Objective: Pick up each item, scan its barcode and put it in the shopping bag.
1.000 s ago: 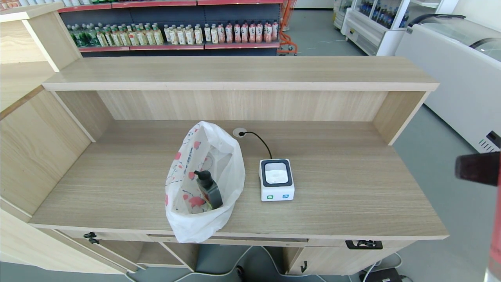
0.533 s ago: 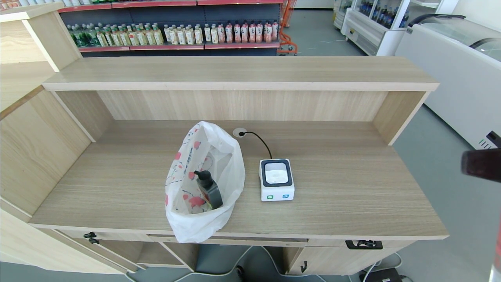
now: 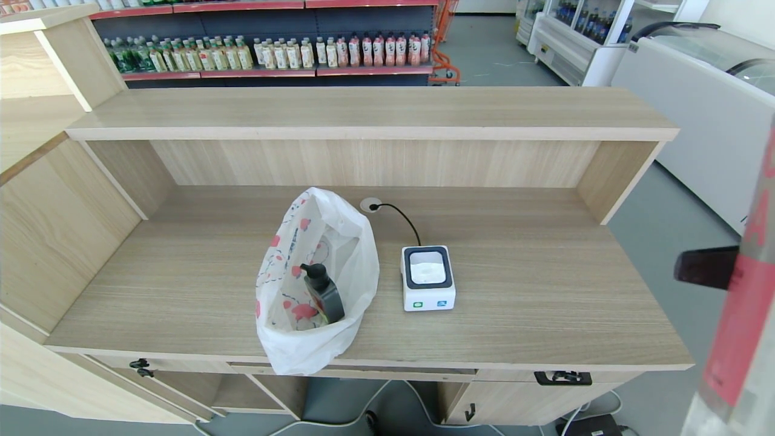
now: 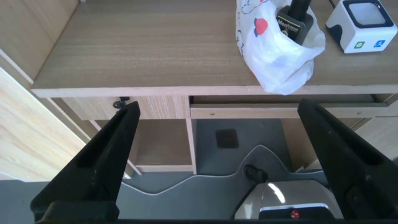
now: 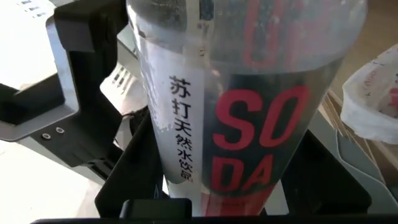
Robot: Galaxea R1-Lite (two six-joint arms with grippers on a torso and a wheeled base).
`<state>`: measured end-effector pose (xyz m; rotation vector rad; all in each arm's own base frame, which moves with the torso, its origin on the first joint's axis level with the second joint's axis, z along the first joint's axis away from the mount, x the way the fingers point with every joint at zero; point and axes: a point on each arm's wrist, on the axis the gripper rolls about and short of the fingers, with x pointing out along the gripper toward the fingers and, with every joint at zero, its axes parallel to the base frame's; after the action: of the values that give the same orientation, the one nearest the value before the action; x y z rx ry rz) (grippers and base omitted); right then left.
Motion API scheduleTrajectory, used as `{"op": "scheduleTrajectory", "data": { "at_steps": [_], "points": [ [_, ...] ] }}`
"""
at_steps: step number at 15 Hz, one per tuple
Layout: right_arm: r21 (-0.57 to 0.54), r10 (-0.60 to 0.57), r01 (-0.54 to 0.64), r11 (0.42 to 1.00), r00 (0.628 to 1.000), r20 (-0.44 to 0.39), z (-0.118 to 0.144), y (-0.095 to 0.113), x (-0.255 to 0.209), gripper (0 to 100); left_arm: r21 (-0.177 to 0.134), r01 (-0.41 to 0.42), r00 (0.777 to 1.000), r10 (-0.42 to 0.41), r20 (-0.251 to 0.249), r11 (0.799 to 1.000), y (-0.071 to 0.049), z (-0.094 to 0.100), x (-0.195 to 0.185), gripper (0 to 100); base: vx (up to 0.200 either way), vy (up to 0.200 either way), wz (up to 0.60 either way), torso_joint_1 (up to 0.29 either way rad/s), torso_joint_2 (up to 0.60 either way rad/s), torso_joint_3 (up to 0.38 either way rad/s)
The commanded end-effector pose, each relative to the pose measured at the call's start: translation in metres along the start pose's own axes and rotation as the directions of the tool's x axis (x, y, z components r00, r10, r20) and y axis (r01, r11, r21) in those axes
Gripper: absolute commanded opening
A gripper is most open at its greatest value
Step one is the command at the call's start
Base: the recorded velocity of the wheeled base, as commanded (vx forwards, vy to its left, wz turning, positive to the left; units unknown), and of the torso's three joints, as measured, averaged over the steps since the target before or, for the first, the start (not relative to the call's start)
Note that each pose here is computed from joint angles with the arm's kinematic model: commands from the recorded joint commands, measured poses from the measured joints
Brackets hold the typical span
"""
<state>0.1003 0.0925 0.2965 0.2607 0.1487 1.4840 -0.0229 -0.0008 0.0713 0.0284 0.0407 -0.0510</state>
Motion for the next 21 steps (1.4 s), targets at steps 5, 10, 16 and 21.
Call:
{"op": "scheduleTrajectory", "data": {
  "at_steps": [5, 10, 16, 21],
  "points": [
    [-0.601, -0.821, 0.635, 0.485, 0.568, -0.062, -0.043, -0.064, -0.068, 0, 0.000, 0.000, 1.000, 0.000, 0.000, 1.000, 0.000, 0.000, 0.000, 100, 0.000, 0.000, 0.00, 0.000, 0.00, 0.000],
    [-0.714, -0.920, 0.635, 0.296, 0.391, -0.033, -0.040, -0.071, -0.091, 0, 0.000, 0.000, 1.000, 0.000, 0.000, 1.000, 0.000, 0.000, 0.000, 100, 0.000, 0.000, 0.00, 0.000, 0.00, 0.000],
    [-0.737, -0.985, 0.663, 0.136, 0.173, -0.026, -0.041, -0.075, -0.100, 0, 0.000, 0.000, 1.000, 0.000, 0.000, 1.000, 0.000, 0.000, 0.000, 100, 0.000, 0.000, 0.00, 0.000, 0.00, 0.000],
    [-0.815, -0.985, 0.571, 0.098, 0.171, 0.001, -0.040, -0.096, -0.100, 0, 0.000, 0.000, 1.000, 0.000, 0.000, 1.000, 0.000, 0.000, 0.000, 100, 0.000, 0.000, 0.00, 0.000, 0.00, 0.000]
  ]
}}
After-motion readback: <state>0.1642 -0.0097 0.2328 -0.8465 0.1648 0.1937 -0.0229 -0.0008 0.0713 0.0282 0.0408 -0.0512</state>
